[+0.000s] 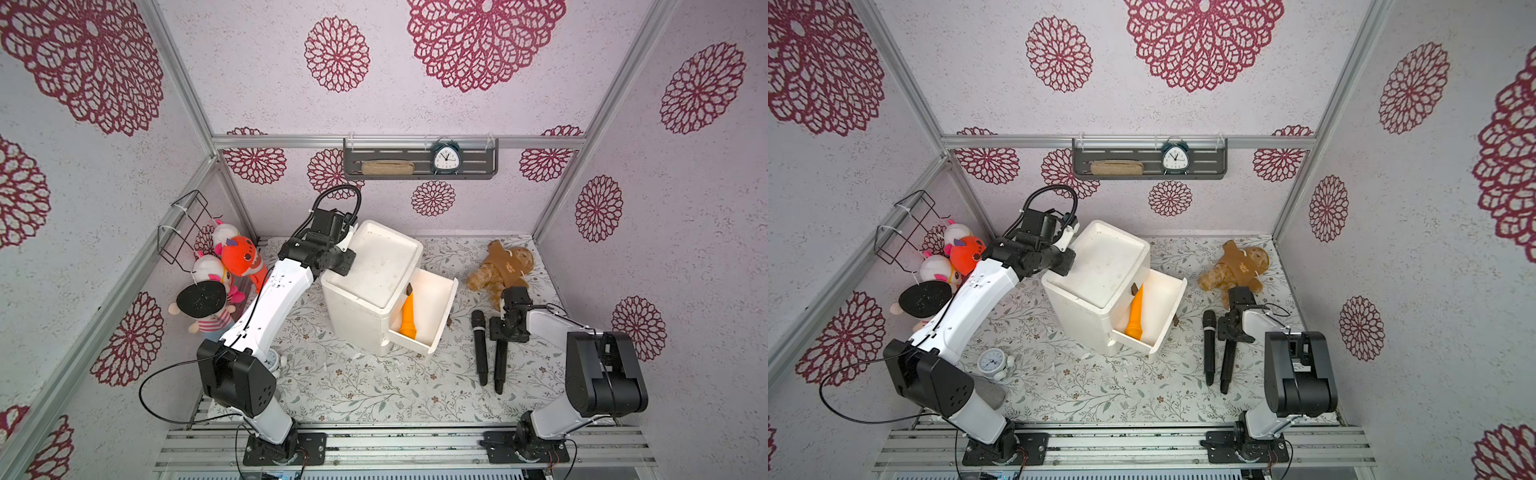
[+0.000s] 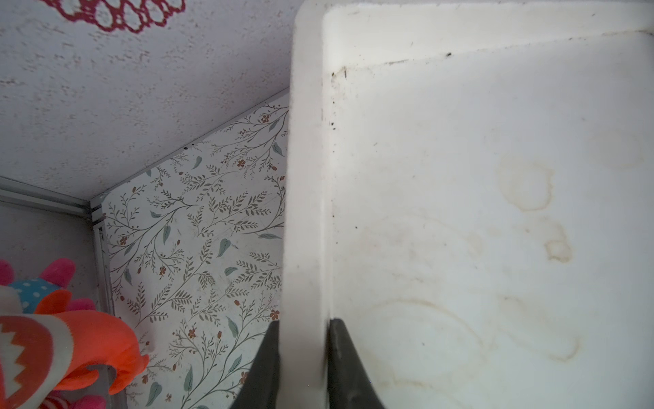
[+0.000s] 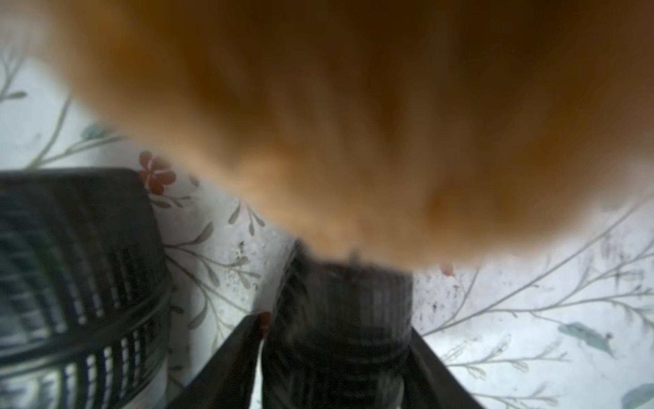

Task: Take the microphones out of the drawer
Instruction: Place the microphone at the center of the board.

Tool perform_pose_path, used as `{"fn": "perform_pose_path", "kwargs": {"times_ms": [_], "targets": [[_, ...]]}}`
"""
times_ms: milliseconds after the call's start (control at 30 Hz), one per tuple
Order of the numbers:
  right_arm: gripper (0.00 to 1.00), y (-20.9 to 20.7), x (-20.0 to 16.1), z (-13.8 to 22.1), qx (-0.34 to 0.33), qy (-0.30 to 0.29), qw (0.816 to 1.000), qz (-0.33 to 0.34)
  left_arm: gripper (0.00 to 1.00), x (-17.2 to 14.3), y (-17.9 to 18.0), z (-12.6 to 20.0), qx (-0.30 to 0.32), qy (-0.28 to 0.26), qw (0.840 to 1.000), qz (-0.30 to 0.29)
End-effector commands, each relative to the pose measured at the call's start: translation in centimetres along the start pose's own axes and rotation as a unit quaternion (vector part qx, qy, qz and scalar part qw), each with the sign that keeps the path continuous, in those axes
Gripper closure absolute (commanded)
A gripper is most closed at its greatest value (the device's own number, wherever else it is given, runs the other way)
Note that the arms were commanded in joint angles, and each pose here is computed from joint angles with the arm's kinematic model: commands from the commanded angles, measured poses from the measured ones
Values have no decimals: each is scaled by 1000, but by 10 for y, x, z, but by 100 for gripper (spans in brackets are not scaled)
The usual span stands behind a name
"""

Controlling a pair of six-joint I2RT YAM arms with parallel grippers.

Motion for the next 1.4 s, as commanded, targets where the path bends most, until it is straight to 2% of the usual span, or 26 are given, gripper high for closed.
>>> {"fn": "perform_pose_path", "kwargs": {"times_ms": [0, 500, 800, 900, 1133, 1367], "targets": [[34, -3, 3, 1, -12, 1, 1000, -4, 99, -32, -1, -23, 19, 83, 996, -29], [29, -9, 13, 22, -27, -23, 999, -9, 99, -32, -2, -24, 19, 83, 996, -29], [27, -7, 22, 43, -13, -48, 999, -11, 99, -32, -2, -24, 18, 83, 996, -28], [22, -4, 29, 58, 6, -67, 998, -11, 99, -31, -2, -24, 17, 82, 996, -28], [2, 9, 44, 98, 71, -119, 990, 1, 99, -31, -2, -25, 16, 83, 996, -28], [1, 36, 56, 141, 148, -155, 976, 30, 99, -29, -2, -25, 14, 81, 996, -28]]}}
Point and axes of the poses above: each gripper's point midway between its finger pads, its own z axis back along the fingers, its own y axis along the line the jaws close on, x = y × z, the point moved 5 cm from there along z, back along the fingers, and after that the axes turned 4 degrees about -z, right-handed, at the moved point
